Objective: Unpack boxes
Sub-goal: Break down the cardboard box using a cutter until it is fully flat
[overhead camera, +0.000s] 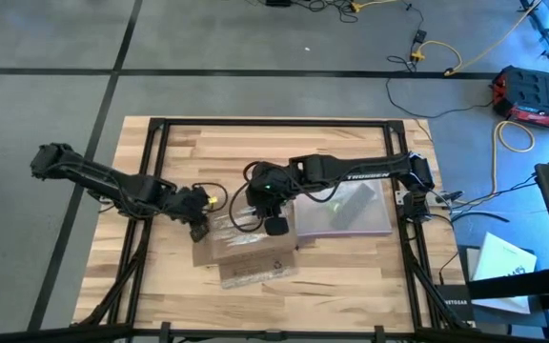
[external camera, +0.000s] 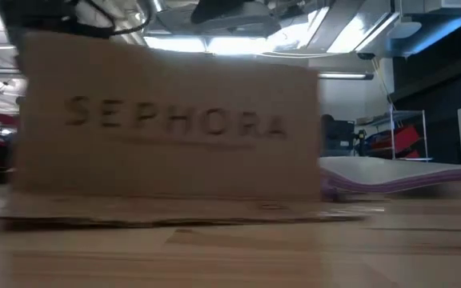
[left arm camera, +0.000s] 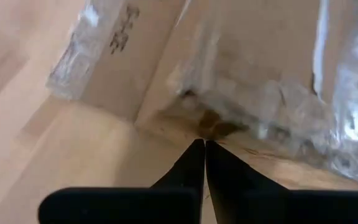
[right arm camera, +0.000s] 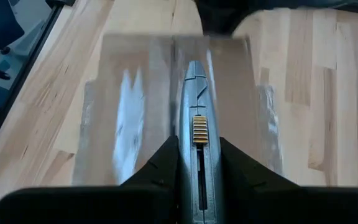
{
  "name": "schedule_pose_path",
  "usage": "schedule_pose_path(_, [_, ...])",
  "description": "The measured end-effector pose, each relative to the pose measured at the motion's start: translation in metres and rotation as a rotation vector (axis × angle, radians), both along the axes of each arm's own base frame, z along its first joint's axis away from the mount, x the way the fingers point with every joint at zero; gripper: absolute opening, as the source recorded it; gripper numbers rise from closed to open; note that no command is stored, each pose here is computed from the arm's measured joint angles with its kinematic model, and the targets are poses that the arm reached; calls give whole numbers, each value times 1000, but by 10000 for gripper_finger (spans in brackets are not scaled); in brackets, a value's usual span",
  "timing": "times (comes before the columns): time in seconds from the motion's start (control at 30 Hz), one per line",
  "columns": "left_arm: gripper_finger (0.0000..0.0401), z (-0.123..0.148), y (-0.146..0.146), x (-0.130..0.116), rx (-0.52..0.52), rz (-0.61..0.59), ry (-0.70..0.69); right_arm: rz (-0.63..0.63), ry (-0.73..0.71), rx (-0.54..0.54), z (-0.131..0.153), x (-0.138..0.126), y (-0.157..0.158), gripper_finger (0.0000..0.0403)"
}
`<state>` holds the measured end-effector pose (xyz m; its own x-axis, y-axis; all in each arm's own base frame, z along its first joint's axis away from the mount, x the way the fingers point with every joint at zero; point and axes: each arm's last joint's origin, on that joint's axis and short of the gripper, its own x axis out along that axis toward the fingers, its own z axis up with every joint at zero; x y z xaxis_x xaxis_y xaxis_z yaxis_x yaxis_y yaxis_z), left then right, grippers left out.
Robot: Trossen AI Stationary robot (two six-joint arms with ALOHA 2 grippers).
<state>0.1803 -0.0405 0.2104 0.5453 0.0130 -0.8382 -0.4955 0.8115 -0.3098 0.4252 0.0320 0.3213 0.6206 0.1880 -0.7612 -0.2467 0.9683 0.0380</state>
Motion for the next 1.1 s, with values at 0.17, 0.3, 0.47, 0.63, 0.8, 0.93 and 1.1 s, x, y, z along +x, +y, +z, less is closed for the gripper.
schedule_pose_path(0.17, [0,6,8,20,8,36,-272,1,36,-2,-2,-3,0,55])
schedule_pose_path(0.3, [0,13,16,28,35,45,-374,-5,117,-5,-5,-9,-1,55])
schedule_pose_path(0.47, [0,13,22,28,71,43,-375,-43,108,-3,5,-10,-1,55])
schedule_pose_path(0.63, [0,11,23,27,108,10,-352,-135,42,50,23,-7,-2,55])
schedule_pose_path(0.8, [0,12,23,28,134,-17,-356,-227,62,94,26,0,3,55])
schedule_pose_path(0.93, [0,13,23,29,145,-29,-368,-239,159,22,13,6,12,55])
schedule_pose_path(1.1, [0,13,23,29,155,-40,-368,-255,183,-29,15,8,16,55])
